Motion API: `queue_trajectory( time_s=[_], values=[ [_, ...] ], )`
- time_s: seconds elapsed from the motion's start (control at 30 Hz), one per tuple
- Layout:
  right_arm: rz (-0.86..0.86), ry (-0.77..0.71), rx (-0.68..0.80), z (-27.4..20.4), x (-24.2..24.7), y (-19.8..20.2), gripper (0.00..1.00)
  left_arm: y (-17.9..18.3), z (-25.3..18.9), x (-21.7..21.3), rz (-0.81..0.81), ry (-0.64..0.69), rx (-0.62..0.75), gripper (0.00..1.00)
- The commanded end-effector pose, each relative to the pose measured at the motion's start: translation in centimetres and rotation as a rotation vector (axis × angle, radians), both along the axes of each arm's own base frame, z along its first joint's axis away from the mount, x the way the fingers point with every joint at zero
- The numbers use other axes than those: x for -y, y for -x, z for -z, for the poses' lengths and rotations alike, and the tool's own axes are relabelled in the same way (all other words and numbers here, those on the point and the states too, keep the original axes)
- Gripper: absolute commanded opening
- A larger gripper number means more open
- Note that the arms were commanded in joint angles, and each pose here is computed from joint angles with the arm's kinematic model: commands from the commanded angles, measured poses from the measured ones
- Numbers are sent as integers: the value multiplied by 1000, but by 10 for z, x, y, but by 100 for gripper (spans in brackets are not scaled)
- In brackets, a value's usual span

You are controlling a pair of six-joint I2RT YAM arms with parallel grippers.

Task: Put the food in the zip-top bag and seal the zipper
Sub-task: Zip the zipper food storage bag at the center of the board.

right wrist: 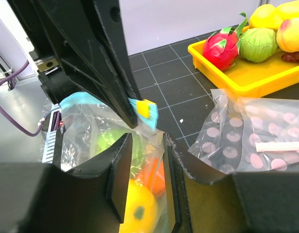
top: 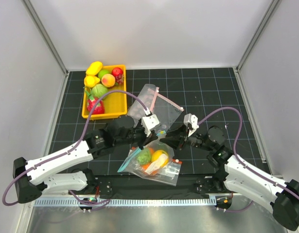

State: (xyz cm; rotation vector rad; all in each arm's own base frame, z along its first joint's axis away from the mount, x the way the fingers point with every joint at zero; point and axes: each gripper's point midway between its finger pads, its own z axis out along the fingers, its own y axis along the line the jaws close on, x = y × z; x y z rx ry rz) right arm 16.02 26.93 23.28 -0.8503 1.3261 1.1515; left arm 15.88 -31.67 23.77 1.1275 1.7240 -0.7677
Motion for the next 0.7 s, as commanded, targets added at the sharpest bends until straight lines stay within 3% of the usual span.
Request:
queue_trajectory(
  time_s=[0.0,0.37,0.43,0.47,0.53,0.67],
  values=[
    [-31,-64,83,-32,-2,5,37,9,-19,4,76,61,47,0],
    [-98,-75,92,-39,-3,18,34,18,-12,9,137,38,15,0],
    [-106,-83,96,-43,-1,21,28,19,-13,9,139,43,11,0],
    [-109,-79,93,-43,-1,22,14,19,-11,8,138,41,8,0],
    [-108,-82,92,-44,0,23,2,18,-11,7,129,45,11,0],
    [-97,-87,88,-46,1,23,1,15,-10,7,115,43,22,0]
  ],
)
